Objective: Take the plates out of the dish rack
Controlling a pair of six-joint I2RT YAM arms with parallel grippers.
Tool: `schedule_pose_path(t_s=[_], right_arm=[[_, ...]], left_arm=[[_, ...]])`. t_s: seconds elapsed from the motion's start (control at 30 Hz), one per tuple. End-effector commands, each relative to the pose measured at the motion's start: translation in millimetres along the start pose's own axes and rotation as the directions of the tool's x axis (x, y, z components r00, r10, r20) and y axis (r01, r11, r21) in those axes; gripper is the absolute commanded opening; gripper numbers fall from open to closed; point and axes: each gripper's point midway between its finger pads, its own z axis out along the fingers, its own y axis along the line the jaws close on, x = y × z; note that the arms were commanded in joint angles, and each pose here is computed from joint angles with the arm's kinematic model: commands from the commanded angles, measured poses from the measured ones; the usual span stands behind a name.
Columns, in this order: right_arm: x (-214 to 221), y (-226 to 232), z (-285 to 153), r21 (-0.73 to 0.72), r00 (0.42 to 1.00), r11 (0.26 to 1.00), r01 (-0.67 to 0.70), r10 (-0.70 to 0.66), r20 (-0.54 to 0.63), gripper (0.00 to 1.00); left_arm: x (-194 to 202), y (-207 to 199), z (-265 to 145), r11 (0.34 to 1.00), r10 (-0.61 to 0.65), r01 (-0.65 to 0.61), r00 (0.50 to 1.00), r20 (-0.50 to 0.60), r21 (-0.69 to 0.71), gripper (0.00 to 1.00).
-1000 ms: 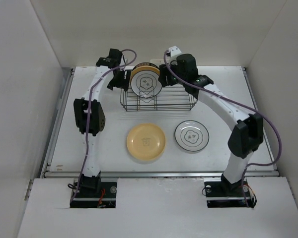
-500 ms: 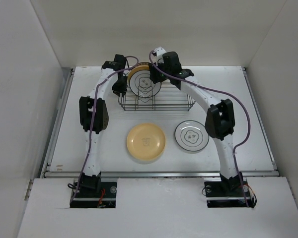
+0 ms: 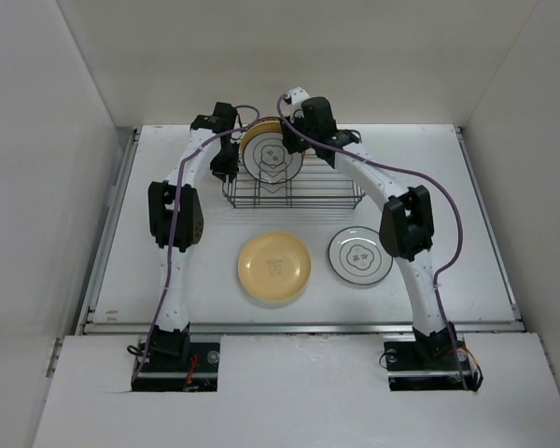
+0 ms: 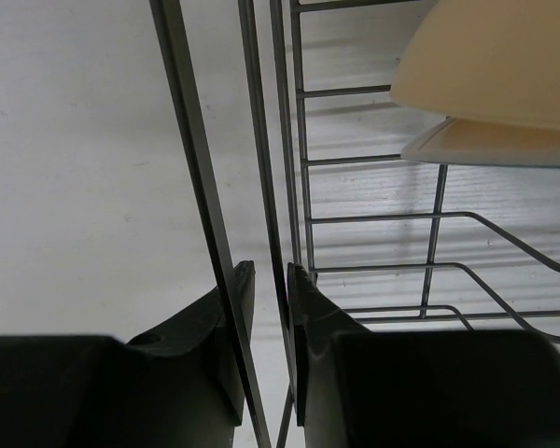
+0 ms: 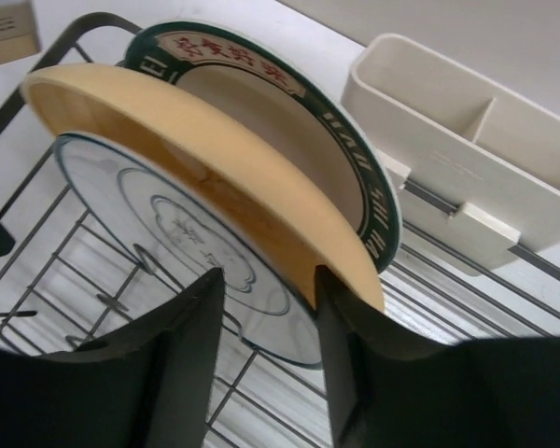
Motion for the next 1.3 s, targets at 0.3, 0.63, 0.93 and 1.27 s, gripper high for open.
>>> schedule_pose_path(t_s=[0.3, 0.63, 0.93, 1.27], right_arm=[[-37, 16, -34, -0.021, 0.995, 0.998, 0.057, -0.055, 0.085, 0.0], [-102, 19, -115, 0.135, 0.955, 0.987, 0.085, -0.119, 0.271, 0.0], [-116, 13, -167, 0.162, 0.945, 0.986, -0.041, -0.014, 0.327, 0.0], [-12, -25, -249, 0.09, 0.794, 0.793, -0.602, 0.583, 0.174, 0.0]], left_arm=[[27, 2, -11, 0.999, -0.009, 0.013, 0.994, -0.105, 0.038, 0.0], [26, 4, -19, 0.994, -0.094, 0.099, 0.99, -0.101, 0.046, 0.0], [31, 1, -25, 0.992, -0.103, 0.111, 0.988, -0.111, 0.064, 0.0], [37, -3, -43, 0.986, -0.137, 0.145, 0.986, -0.097, 0.083, 0.0]])
